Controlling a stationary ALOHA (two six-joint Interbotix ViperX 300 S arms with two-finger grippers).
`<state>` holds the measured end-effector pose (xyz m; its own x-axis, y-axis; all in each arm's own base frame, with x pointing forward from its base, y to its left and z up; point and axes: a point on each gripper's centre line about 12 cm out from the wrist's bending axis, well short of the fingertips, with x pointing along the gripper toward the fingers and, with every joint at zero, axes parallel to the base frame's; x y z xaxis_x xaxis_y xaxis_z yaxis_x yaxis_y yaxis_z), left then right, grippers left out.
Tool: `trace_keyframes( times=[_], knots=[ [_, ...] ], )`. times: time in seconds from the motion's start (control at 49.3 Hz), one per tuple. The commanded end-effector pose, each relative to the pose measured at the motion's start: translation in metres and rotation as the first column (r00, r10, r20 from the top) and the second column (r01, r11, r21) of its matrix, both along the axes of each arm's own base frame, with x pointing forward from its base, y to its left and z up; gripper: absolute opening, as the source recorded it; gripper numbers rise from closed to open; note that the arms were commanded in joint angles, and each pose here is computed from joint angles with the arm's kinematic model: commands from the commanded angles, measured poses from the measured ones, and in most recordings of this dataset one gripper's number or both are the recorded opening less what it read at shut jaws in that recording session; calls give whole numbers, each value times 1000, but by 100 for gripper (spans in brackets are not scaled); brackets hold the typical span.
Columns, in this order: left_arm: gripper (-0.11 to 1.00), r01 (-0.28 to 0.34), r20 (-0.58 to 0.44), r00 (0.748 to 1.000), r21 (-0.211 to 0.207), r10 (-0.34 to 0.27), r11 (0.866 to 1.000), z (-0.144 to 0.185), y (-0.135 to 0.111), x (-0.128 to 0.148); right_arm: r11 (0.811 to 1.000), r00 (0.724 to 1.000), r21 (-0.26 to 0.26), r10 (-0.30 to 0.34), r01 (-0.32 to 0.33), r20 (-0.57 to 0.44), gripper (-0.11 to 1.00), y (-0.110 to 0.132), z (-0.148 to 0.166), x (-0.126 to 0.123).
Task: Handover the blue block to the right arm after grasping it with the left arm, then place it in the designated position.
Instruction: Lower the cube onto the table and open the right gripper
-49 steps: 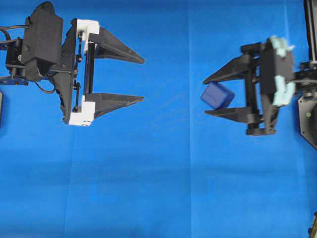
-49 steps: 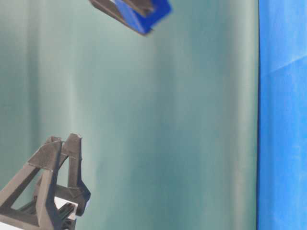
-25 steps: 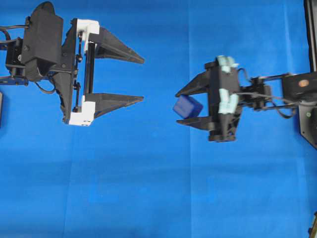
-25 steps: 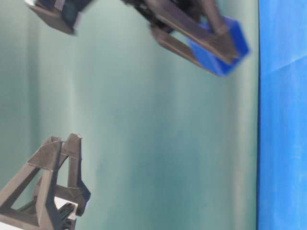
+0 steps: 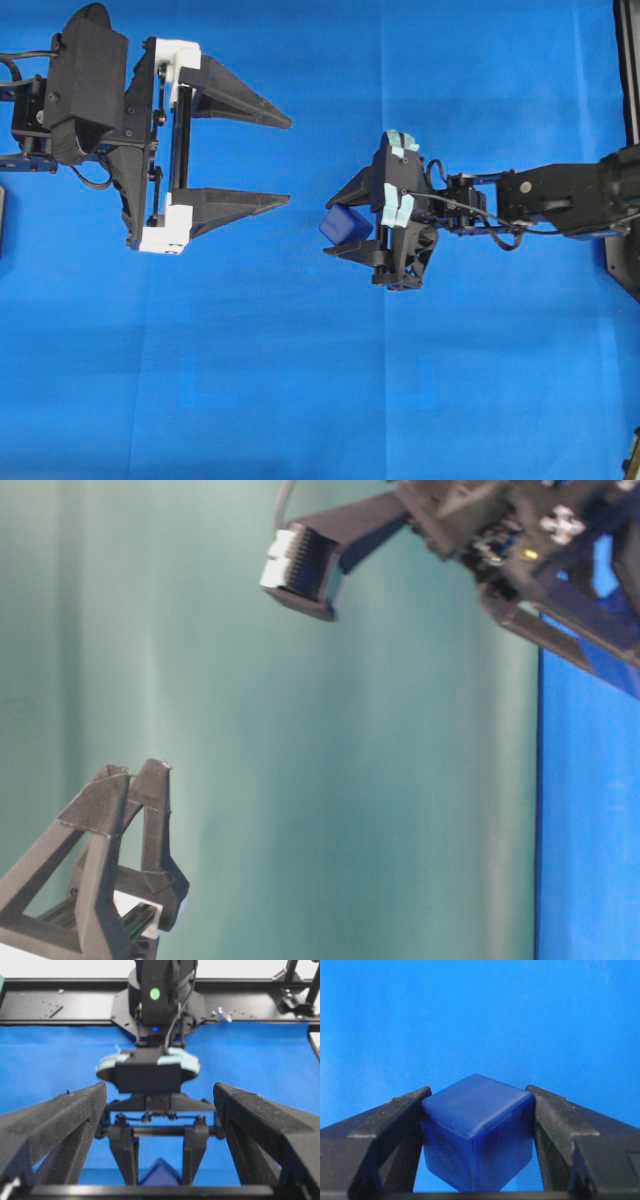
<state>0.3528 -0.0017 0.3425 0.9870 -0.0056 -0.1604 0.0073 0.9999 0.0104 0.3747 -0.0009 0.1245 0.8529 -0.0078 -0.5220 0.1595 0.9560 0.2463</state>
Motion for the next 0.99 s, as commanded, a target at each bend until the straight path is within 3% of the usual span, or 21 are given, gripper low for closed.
trace_keyframes(
  times=[0.0,0.203,0.973],
  knots=[
    [92,2,32,999,1,-2,1000,11,-1,-3,1000,999,11,-19,18,50,52,-2,4,8],
    [92,2,29,1000,1,-2,1000,10,-1,-3,998,998,31,-50,48,48,52,-3,-12,12],
    [92,2,31,1000,3,-2,1000,11,-1,-4,999,999,33,-30,29,45,52,5,-15,19]
  ],
)
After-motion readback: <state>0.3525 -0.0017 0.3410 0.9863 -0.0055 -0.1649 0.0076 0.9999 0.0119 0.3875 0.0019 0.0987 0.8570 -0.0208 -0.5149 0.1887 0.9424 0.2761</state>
